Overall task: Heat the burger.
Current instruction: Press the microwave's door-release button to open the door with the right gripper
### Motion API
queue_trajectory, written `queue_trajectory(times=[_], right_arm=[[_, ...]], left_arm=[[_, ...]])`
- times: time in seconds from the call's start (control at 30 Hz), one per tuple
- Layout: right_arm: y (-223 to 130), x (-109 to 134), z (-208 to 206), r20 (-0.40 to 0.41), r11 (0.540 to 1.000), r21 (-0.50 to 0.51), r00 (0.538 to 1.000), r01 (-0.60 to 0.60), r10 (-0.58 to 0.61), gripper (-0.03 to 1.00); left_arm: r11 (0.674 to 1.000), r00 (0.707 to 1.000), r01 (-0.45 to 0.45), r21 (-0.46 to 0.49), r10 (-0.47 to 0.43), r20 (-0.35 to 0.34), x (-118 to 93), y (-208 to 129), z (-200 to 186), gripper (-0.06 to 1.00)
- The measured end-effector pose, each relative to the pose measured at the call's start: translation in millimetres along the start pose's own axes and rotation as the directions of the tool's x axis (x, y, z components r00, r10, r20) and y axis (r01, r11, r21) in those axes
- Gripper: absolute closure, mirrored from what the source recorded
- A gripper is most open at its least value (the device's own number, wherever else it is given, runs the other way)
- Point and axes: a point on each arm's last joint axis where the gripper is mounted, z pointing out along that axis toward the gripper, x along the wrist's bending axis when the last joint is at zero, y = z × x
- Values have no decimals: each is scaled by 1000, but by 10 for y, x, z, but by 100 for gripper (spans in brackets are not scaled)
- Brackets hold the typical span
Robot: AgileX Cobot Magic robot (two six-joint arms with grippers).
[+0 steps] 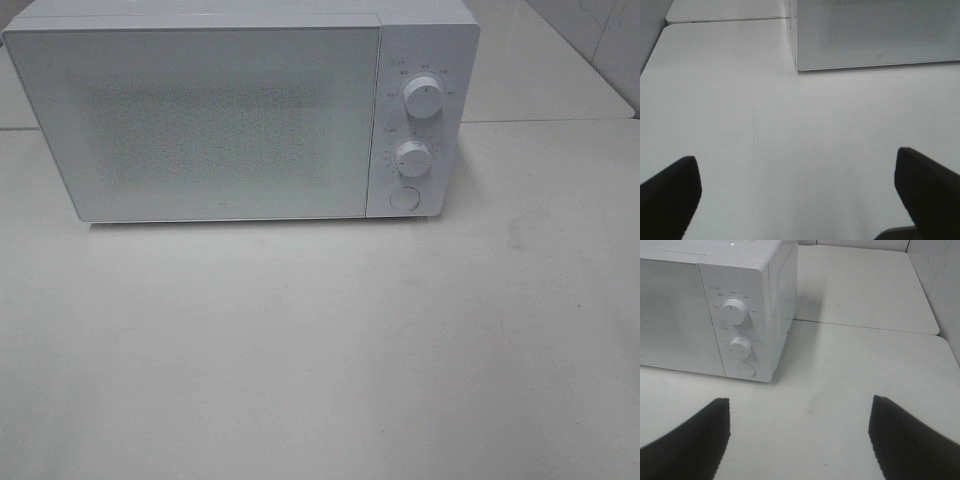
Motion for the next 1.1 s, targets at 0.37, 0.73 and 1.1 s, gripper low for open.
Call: queue_trajectory(times=[0.37,0.73,1.1], right_arm=[[123,-9,535,2,1000,9,1000,-1,1,22],[36,-10,995,6,998,-57,1000,-15,15,22],[-193,-8,1409,10,989,-147,1000,-26,27,22]], left_arm=[[1000,1000,0,0,0,0,0,0,0,-3],[1000,1000,0,0,0,0,0,0,0,-3],[1000,1000,0,0,0,0,0,0,0,-3]])
